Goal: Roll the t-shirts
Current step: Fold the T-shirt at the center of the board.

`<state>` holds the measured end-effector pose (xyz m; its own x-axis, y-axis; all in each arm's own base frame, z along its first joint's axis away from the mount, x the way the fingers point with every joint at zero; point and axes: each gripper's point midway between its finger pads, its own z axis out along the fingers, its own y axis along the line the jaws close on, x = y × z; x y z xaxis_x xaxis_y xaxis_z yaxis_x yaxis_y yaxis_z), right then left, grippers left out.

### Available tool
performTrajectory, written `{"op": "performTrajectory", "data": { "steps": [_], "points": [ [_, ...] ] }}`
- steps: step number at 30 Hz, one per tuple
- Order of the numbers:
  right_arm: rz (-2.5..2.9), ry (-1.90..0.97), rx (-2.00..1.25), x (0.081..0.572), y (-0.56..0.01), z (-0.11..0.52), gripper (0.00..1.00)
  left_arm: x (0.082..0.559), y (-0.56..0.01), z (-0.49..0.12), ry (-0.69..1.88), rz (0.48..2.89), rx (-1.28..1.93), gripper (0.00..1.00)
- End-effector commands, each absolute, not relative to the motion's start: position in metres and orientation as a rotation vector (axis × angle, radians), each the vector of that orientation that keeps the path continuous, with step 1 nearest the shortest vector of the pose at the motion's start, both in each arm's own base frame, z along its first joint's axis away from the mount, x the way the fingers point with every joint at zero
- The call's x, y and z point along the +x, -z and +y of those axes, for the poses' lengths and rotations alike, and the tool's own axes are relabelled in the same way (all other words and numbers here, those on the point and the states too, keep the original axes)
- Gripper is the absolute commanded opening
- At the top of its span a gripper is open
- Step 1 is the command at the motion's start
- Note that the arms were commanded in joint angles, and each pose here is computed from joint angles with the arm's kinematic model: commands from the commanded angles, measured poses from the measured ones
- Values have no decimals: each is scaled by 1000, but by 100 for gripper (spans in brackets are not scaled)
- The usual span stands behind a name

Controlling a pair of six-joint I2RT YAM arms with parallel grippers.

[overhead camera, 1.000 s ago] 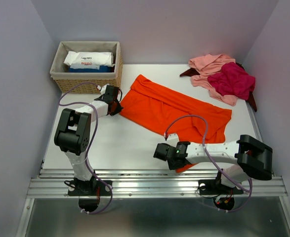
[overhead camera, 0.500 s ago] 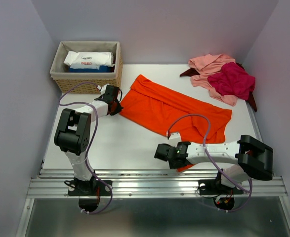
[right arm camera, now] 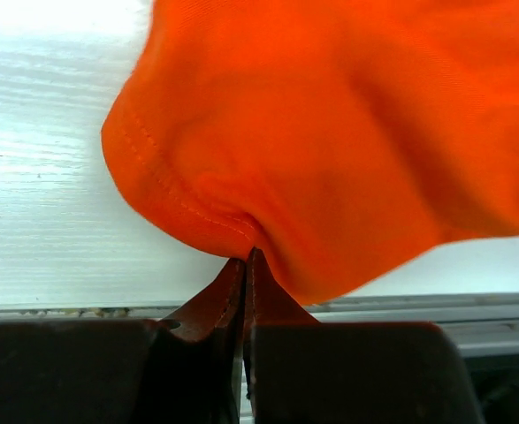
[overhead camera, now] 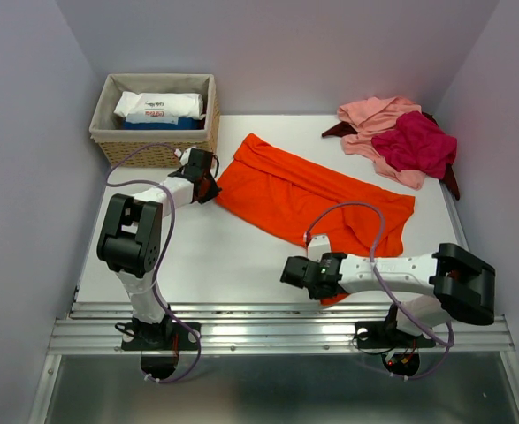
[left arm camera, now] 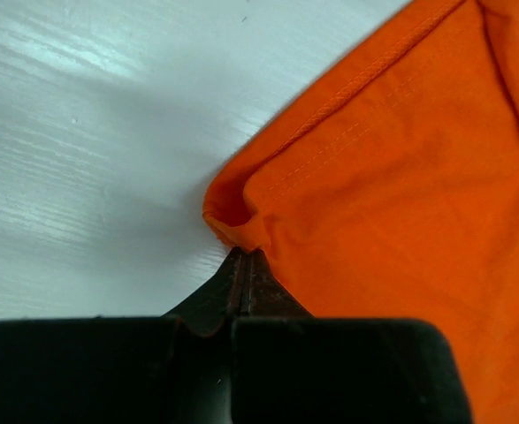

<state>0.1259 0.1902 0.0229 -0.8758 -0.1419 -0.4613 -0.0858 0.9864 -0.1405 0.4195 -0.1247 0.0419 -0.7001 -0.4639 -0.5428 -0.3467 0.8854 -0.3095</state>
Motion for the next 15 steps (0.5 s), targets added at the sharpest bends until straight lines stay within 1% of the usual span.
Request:
{"op": "performTrajectory", "data": {
  "steps": [1,7,15],
  "points": [
    [2512,189,-57,152,-69,173,1,435,-73,-130,282,2354,-559,0],
    [2435,148,84,180,-98,155,1,441,-81,-137,314,2346,-556,0],
    [2342,135,144,215,-131,148,1,458,-98,-144,348,2318,-550,0]
  ]
}}
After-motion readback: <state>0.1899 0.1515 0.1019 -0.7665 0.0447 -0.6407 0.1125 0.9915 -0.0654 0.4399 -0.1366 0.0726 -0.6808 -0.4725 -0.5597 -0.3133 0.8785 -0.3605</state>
